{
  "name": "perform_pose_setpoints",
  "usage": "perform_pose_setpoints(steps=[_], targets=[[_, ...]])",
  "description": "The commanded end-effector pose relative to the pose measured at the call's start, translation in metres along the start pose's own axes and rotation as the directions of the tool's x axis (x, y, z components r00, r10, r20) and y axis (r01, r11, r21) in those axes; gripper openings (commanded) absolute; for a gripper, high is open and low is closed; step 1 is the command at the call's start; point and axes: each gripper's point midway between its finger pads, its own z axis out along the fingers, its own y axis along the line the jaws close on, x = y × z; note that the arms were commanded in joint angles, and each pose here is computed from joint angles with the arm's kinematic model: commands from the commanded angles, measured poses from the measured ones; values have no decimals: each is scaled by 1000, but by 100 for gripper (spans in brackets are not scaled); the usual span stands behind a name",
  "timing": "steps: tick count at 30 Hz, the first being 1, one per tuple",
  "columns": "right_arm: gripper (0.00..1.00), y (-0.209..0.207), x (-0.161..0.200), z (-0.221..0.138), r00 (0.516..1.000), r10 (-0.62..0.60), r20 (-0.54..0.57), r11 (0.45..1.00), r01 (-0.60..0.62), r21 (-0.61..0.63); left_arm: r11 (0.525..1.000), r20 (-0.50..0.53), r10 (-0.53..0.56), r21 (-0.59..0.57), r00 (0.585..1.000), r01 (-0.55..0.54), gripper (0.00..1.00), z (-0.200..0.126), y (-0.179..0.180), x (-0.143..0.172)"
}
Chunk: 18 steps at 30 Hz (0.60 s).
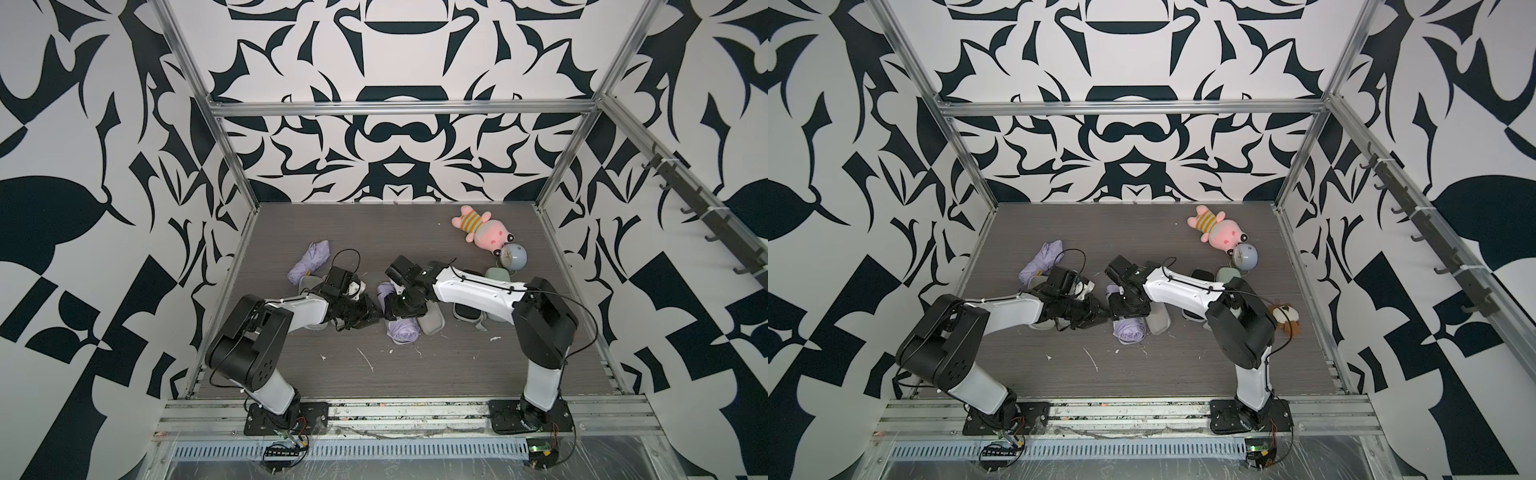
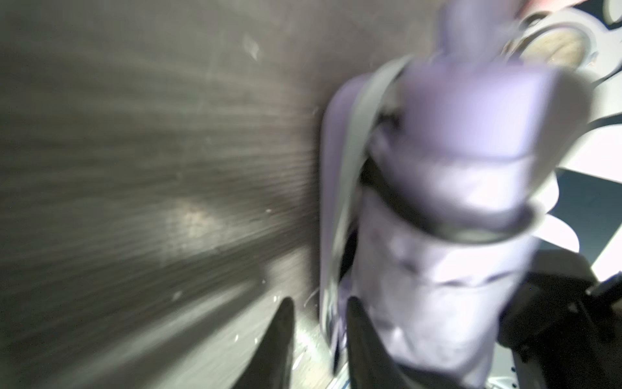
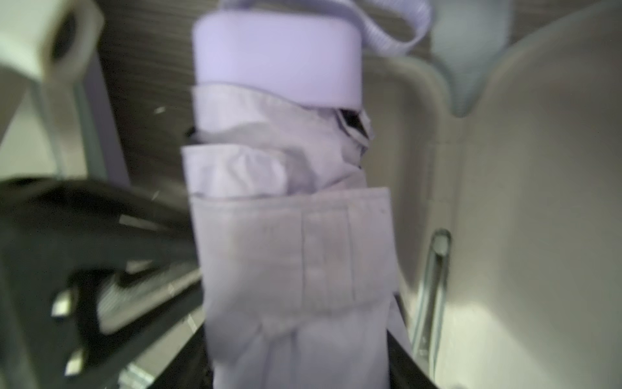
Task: Put umbrellas into zippered umbrella sleeves
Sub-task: Adjust the umbrella in the umbrella sleeve.
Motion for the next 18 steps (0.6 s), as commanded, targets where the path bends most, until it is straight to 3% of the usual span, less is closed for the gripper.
perform_pose_setpoints(steps=[1,6,10,14,18], targets=[[65,21,-21,-43,996,-38,77,997,44,-70,1000,-7,19,6,1000,-19,37,-5,-7,-2],[66,14,-23,-40,996,-30,79,999,32,-19,1000,-4,17,-7,1000,-17,43,-1,-4,-6],[51,18,-23,-37,994,-19,107,1000,20,-10,1000,0,15,6,1000,-15,39,2,-7,-11],[43,8,-13,-21,997,-15,75,1000,13,22,1000,5,13,13,1000,-14,39,2,-10,-13],[37,-31,6,26,1000,3,-25,992,0,124,1000,-3,2,11,1000,-2,37,6,-5,-12]])
